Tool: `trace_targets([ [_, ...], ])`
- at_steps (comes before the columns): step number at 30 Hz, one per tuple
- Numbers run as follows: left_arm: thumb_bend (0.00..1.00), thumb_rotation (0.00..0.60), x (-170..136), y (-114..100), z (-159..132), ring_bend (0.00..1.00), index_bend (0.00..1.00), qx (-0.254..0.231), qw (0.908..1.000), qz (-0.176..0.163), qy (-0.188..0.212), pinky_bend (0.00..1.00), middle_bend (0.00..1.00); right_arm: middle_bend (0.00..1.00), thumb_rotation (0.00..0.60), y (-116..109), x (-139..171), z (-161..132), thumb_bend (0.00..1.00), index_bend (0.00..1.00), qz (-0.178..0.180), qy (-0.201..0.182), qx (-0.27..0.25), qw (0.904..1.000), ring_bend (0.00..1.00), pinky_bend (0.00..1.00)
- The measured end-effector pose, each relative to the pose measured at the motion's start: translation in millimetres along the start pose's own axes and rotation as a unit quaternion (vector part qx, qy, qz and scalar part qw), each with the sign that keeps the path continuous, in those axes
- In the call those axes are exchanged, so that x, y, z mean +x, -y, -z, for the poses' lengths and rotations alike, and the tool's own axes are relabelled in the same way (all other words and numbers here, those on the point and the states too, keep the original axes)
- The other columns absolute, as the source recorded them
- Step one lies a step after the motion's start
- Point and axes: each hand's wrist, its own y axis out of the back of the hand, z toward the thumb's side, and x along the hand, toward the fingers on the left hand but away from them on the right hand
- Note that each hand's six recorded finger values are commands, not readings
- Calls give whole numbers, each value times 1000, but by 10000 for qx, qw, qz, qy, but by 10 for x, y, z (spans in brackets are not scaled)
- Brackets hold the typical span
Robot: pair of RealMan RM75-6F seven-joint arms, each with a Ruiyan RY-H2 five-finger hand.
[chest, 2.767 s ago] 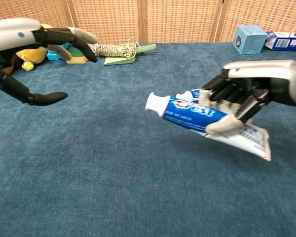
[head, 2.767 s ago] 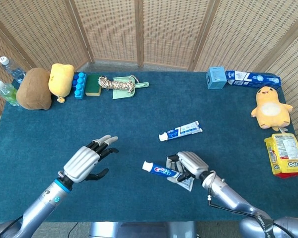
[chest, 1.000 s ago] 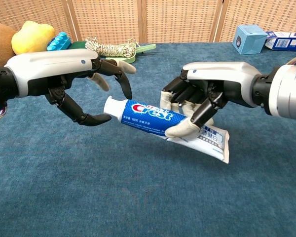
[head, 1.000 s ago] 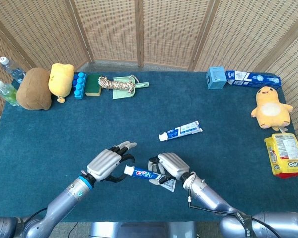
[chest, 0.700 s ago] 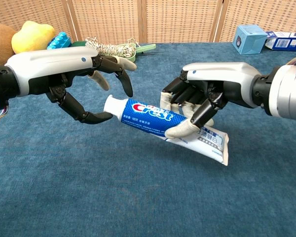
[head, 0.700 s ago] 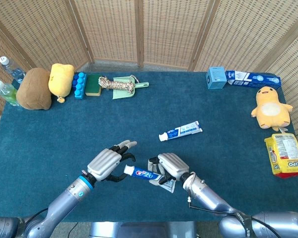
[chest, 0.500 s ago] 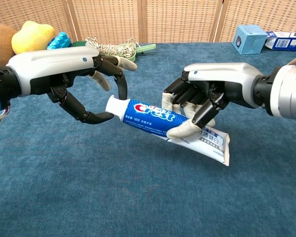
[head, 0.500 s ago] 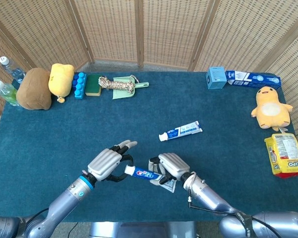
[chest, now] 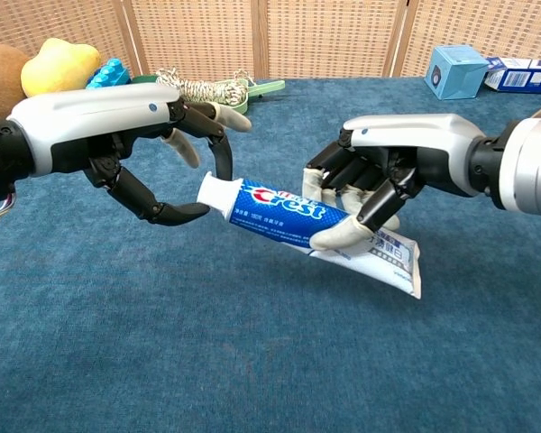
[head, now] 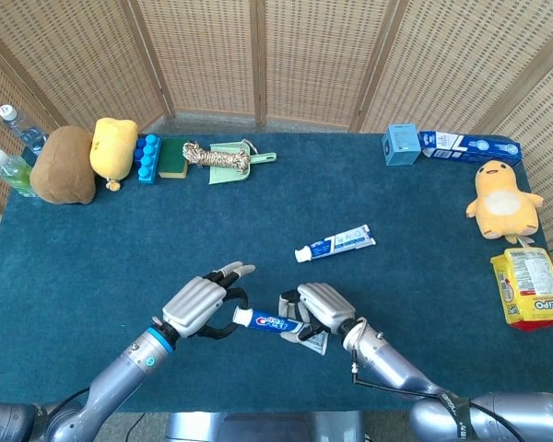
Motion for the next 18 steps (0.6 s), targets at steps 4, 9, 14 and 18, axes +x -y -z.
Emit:
trace_targets([
  [4, 384, 600, -6, -15, 24, 66, 548, 35, 10000, -32, -43, 231, 103, 736, 600, -11, -8, 45, 560, 880, 2, 70, 18, 10000, 703, 759],
  [9, 385, 600, -13, -25, 70, 67, 578, 64, 9999, -76, -128, 237, 113, 741, 600, -48, -17, 152, 560, 879, 59, 269, 123, 9995, 707, 762],
  [14, 385, 600, -14, -25, 89, 68, 584, 73, 9998, -78, -168, 237, 114, 744, 600, -67, -21, 216, 561, 879, 84, 425, 160, 9989, 710, 764],
  [18, 385, 600, -10, -32, 83, 68, 583, 46, 9998, -98, -165, 233, 110, 744, 600, -77, -25, 212, 562, 879, 88, 443, 189, 9988, 710, 764],
])
